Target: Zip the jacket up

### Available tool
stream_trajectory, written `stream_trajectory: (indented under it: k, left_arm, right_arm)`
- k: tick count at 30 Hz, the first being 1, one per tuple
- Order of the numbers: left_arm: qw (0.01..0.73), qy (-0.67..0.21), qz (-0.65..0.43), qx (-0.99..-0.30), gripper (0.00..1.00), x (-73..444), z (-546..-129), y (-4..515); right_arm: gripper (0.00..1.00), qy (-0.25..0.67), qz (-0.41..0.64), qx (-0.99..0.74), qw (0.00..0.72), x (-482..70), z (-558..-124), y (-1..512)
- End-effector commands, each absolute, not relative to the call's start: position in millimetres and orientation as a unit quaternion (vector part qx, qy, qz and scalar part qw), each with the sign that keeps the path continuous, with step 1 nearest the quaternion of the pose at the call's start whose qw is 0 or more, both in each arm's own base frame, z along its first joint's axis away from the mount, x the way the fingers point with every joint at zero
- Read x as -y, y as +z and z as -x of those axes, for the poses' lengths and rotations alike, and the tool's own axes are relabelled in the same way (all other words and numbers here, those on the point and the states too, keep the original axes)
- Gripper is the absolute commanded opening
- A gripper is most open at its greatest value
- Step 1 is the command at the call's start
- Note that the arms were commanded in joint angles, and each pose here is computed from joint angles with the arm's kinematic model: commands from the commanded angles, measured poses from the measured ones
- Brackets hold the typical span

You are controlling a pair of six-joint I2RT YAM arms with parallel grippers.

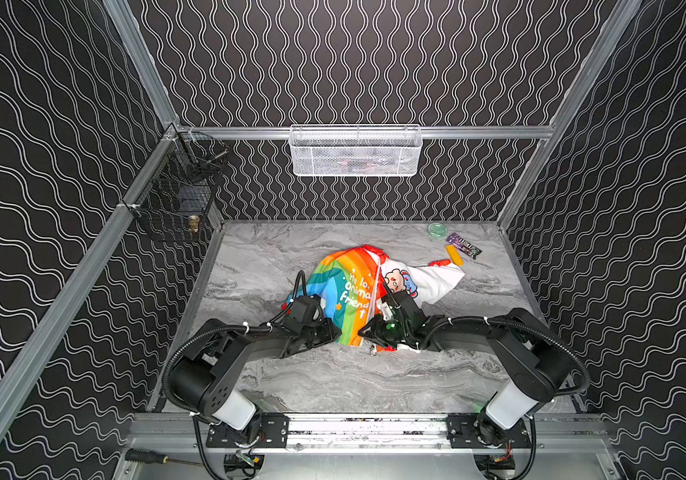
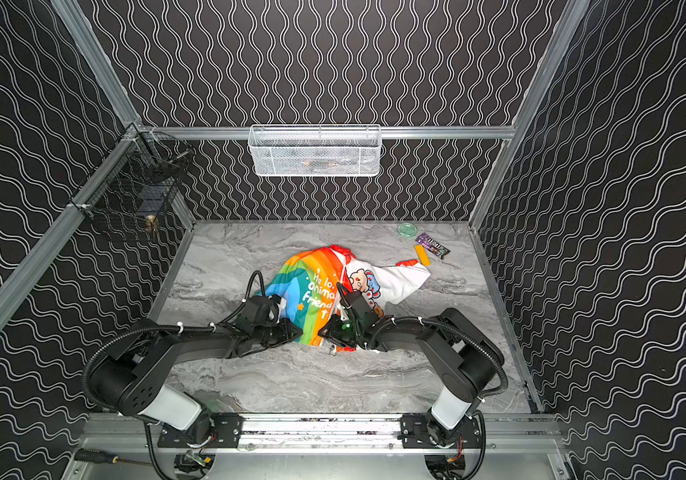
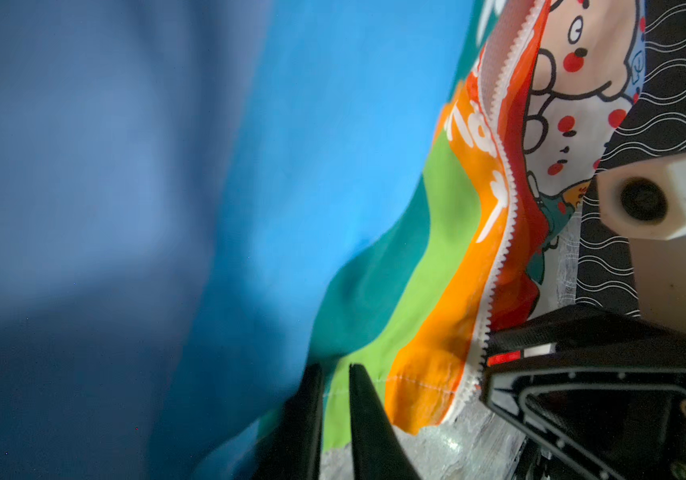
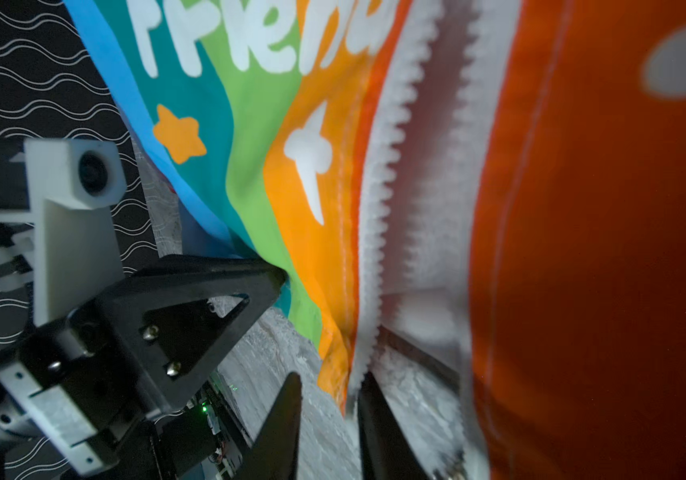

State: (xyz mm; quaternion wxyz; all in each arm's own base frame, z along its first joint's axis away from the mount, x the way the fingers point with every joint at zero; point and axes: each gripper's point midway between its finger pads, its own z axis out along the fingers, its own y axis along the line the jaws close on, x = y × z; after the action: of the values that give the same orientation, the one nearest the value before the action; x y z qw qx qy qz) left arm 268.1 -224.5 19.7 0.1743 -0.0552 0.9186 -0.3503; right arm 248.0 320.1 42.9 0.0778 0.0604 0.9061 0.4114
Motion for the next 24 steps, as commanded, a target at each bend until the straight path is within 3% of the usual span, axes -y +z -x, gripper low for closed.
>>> stream_trajectory:
  k: [1, 11, 18, 21, 24]
  left_arm:
    - [0.162, -0.334, 0.068, -0.926, 0.19, 217.3, -262.2, 12.7]
    - [0.162, -0.329, 0.069, -0.928, 0.21, 213.4, -263.7, 12.2]
    - [0.161, -0.330, 0.075, -0.927, 0.22, 208.4, -267.2, 11.4]
    - [0.165, -0.335, 0.075, -0.925, 0.34, 207.2, -267.7, 20.1]
    - [0.169, -0.334, 0.081, -0.924, 0.58, 204.7, -266.5, 34.0]
  right_arm:
    - [0.22, 0.411, -0.054, -0.906, 0.080, -322.3, -249.8, 43.3]
    - [0.04, 0.394, -0.056, -0.913, 0.086, -316.5, -250.0, 46.5]
    - [0.00, 0.394, -0.055, -0.914, 0.079, -319.4, -250.8, 43.9]
    - [0.00, 0.404, -0.056, -0.910, 0.075, -323.8, -251.8, 45.7]
    - [0.00, 0.413, -0.058, -0.906, 0.072, -327.3, -252.7, 47.9]
